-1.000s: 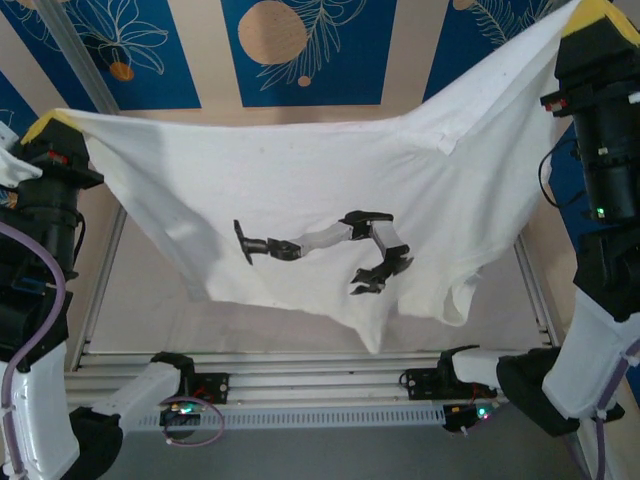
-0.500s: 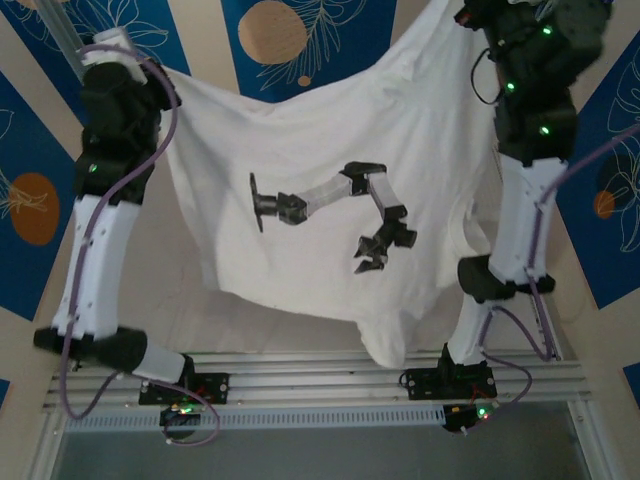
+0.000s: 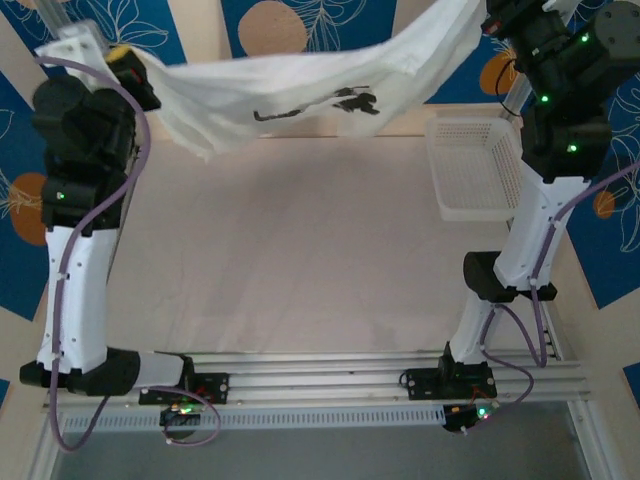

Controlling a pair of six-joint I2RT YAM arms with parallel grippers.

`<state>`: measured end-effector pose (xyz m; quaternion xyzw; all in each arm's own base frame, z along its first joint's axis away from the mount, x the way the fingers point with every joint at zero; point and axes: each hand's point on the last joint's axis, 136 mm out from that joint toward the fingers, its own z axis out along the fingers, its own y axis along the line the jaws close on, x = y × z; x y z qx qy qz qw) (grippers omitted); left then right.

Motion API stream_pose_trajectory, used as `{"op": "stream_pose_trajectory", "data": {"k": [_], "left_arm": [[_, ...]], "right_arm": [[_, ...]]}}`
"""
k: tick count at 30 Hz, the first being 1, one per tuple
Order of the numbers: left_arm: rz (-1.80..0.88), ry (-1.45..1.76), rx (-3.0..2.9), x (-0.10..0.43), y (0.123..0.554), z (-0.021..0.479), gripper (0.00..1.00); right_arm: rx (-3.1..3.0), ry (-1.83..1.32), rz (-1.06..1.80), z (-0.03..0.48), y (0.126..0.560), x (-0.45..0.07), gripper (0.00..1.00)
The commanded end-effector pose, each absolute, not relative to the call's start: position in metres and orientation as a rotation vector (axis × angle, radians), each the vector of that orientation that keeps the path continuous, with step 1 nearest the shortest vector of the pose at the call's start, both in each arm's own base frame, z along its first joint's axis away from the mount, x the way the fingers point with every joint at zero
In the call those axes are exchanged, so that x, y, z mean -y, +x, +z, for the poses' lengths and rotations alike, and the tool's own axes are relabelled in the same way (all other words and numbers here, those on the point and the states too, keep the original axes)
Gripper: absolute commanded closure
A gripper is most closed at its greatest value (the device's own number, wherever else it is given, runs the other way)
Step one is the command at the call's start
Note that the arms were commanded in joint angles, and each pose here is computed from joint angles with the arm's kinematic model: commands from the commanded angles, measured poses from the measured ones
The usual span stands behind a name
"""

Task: Fold the inside-out t-shirt

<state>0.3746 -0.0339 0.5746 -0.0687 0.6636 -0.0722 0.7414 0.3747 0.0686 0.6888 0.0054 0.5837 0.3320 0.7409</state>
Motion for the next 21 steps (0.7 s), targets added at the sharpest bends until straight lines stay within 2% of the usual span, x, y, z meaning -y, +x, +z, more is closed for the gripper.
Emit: {"op": "stream_pose_trajectory", "data": {"k": [1,5,7,14,18,21], "left_arm": [[-0.172,-0.059,-1.628,0.051,0.415,0.481,1.0],[-0.211,-0.081,-1.802,0.057,0.421,0.377,1.0],[-0.208,-0.141,-1.902,0.052,0.416,0.328,1.0],[-0.238,-0.257,-2.213,0.052,0.38,0.209,1.0],[-0.214,-0.318,-2.326,0.046,0.355,0.17,1.0],[-0.2,-0.428,-2.366,0.038,0.331,0.143,1.0]], "right_arm": [[-1.858,-0.005,0.913,0.537,0.422,-0.103,1.0],[-2.423,0.147,0.806,0.388,0.424,-0.102,1.0],[-2.624,0.277,0.754,0.341,0.421,-0.095,1.0],[-2.876,0.421,0.648,0.282,0.391,-0.072,1.0],[-2.979,0.373,0.517,0.25,0.35,-0.067,1.0],[-2.948,0.419,0.523,0.231,0.321,-0.065,1.0]]}}
